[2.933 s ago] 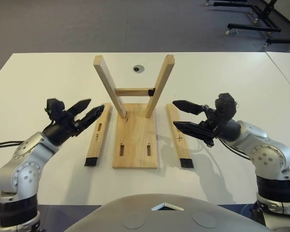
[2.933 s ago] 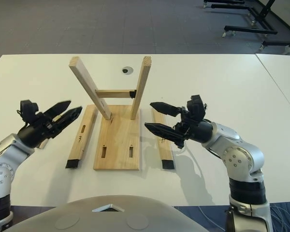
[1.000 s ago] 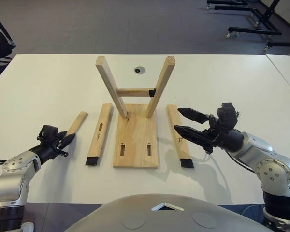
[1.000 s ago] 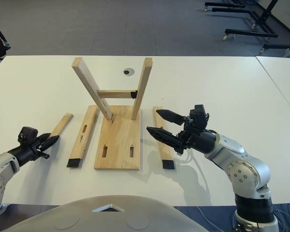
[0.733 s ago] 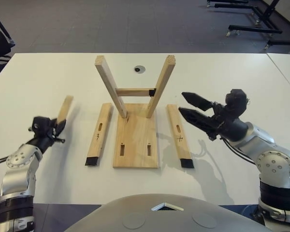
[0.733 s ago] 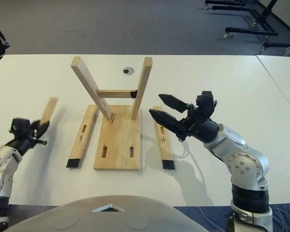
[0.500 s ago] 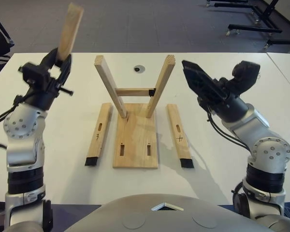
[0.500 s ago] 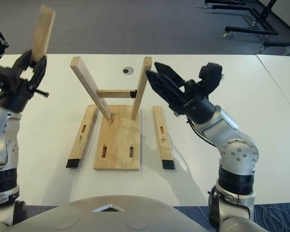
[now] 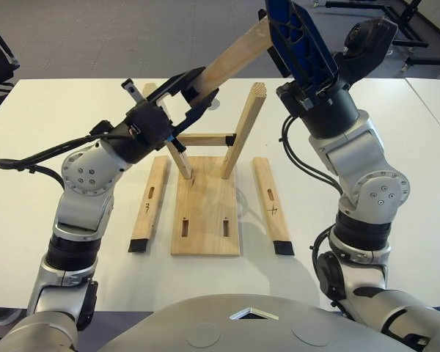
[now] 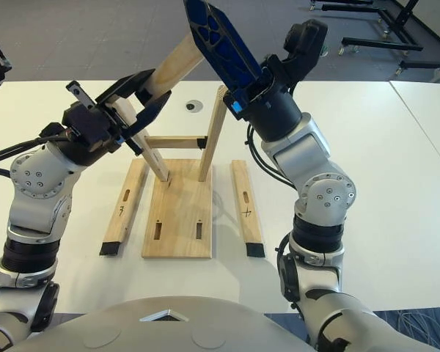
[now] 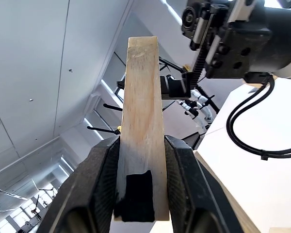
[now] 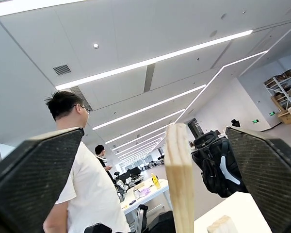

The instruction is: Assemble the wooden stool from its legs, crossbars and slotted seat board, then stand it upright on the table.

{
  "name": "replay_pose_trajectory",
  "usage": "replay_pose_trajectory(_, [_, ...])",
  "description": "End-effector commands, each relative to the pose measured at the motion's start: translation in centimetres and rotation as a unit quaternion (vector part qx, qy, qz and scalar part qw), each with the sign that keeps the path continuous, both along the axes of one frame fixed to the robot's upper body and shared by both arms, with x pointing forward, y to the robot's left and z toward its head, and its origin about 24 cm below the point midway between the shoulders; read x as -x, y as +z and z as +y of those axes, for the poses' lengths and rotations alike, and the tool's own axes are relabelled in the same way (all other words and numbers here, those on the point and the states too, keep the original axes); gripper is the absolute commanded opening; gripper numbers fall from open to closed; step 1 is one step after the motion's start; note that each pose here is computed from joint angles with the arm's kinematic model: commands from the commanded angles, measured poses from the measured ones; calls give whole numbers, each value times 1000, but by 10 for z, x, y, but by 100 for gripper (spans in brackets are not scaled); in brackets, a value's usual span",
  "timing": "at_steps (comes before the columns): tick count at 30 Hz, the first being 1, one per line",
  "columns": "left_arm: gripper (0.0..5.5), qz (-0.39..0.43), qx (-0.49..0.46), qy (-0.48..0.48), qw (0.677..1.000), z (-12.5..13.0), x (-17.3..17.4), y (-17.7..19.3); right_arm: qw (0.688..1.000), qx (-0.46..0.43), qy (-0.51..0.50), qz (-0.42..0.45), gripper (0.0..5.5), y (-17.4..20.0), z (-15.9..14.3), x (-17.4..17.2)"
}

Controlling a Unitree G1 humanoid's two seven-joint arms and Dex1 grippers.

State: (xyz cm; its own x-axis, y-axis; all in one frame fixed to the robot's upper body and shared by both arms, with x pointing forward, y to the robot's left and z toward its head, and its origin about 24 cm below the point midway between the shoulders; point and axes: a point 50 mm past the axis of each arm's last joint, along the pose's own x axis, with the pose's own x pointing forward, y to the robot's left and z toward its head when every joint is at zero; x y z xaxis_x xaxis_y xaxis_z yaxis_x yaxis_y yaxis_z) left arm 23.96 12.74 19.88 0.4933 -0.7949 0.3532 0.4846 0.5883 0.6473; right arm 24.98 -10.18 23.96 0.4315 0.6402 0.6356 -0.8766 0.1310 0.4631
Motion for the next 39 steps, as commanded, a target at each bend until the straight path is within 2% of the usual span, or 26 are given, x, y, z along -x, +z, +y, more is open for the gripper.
replay_pose_trajectory(1, [127, 2, -8, 2, 1000, -2, 0, -3, 1000, -7, 13, -16, 489, 5, 6, 1])
replay_pose_trajectory(6, [127, 5, -18, 3, 1000, -2, 0, -5, 999, -18, 21, -17, 406, 6, 7, 2])
replay_pose_trajectory(7, [127, 5, -20, 4, 1000, -2, 0, -6, 999, -18, 21, -17, 374, 6, 7, 2])
replay_pose_trajectory(16, [127, 3, -23, 6, 1000, -4, 0, -7, 1000, -8, -15, 25, 203, -5, 7, -9])
replay_pose_trajectory(24, [127, 6, -28, 26, 999, -2, -4, -8, 1000, -1, -6, 10, 55, -2, 9, -9])
replay_pose_trajectory(33, [127, 40, -20, 37, 998, 1, -7, -16, 1000, 5, -18, -12, 43, 0, 11, -7])
replay_pose_trajectory(34, [164, 45, -15, 41, 998, 2, -8, -16, 1000, 8, -16, -12, 42, 0, 11, -7])
replay_pose_trajectory(39, [257, 45, 3, 77, 996, 12, -10, -16, 999, -15, -31, 10, 39, -2, -10, -9])
